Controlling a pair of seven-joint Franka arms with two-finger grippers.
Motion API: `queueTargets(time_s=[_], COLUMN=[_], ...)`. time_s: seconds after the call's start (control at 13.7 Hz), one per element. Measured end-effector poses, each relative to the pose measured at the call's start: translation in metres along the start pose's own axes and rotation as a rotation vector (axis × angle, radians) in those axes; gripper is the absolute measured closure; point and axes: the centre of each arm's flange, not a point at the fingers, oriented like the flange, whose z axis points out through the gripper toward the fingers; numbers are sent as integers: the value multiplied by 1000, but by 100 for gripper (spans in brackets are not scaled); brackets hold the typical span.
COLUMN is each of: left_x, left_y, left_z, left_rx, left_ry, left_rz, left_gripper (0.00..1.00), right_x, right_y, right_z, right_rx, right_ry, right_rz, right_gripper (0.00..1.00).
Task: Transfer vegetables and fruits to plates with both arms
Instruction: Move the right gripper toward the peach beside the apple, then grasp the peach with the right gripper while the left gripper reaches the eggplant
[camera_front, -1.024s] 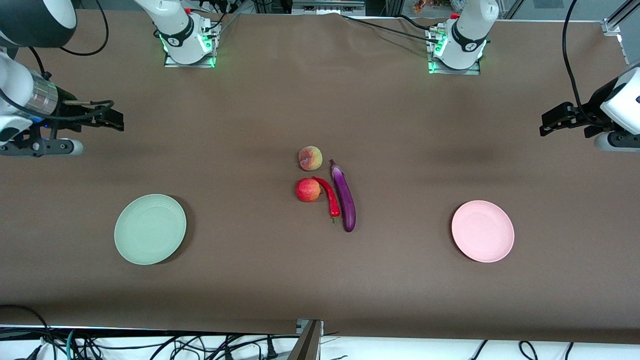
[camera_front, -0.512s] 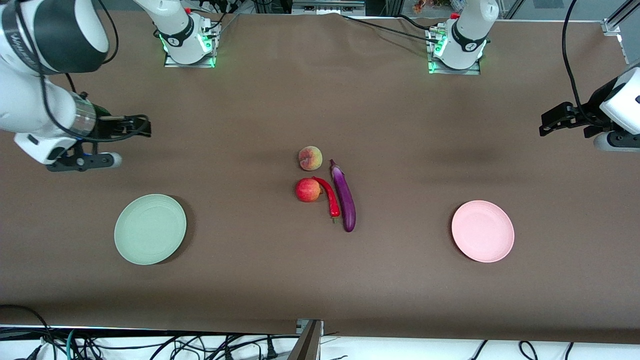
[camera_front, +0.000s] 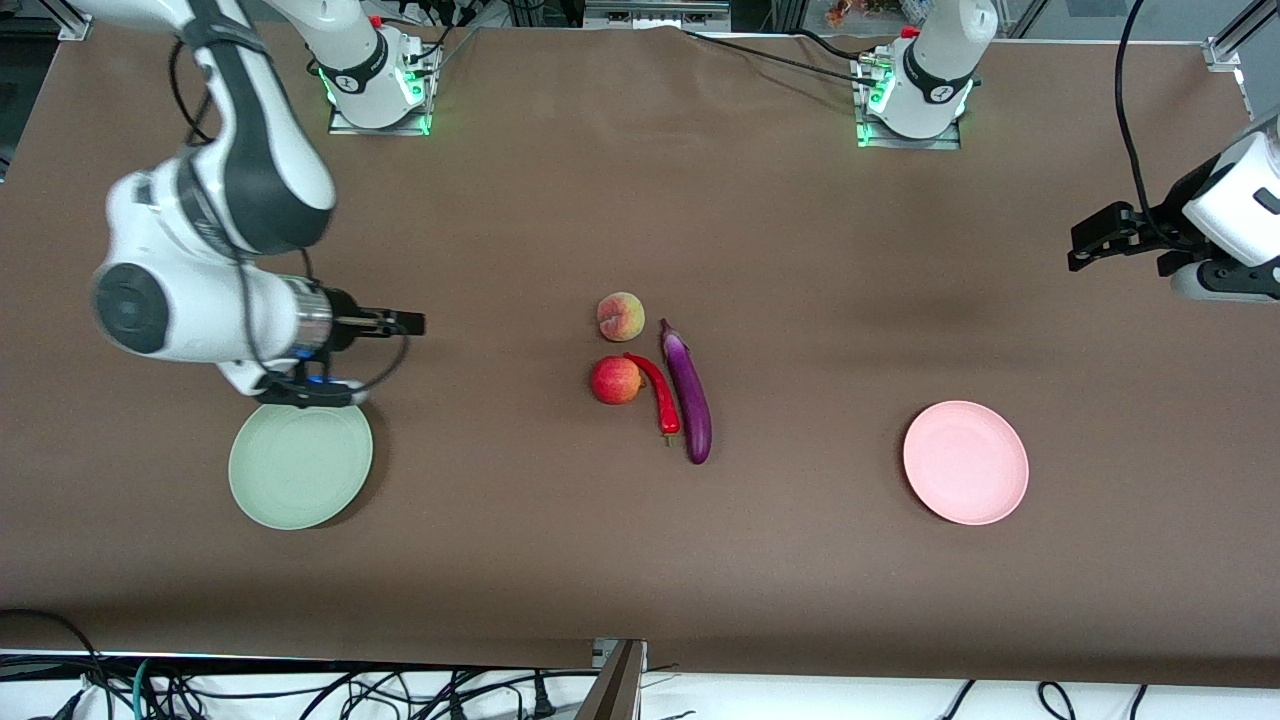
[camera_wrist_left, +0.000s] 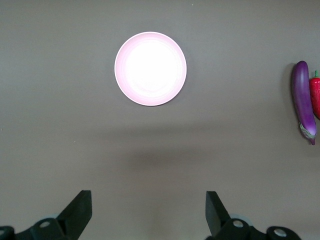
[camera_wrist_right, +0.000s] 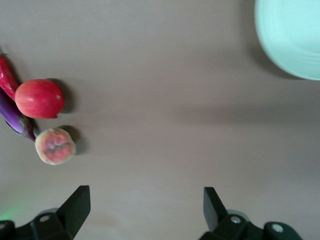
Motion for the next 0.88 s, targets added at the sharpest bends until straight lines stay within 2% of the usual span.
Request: queueTargets(time_s=[0.15, 0.37, 0.51, 0.73, 0.88], left_x=[0, 6, 16, 30, 34], left_y=[1, 0, 2, 5, 16], left_z=[0, 12, 32, 74, 86], left_rx=[0, 0, 1, 2, -4], left_ry=[-1, -22, -60, -158, -184], left_rz=[1, 6, 11, 15, 14], left_gripper=[0, 0, 0, 0, 0], right_x=[-3, -7, -7, -13, -21], right_y=[-38, -83, -112, -151, -173], right_z=[25, 75, 116, 165, 189], right_rx=[-8, -19, -15, -9, -5], right_ry=[7, -17, -22, 0, 15], right_rz=[-14, -62, -71, -36, -28], right_gripper=[0, 0, 0, 0, 0])
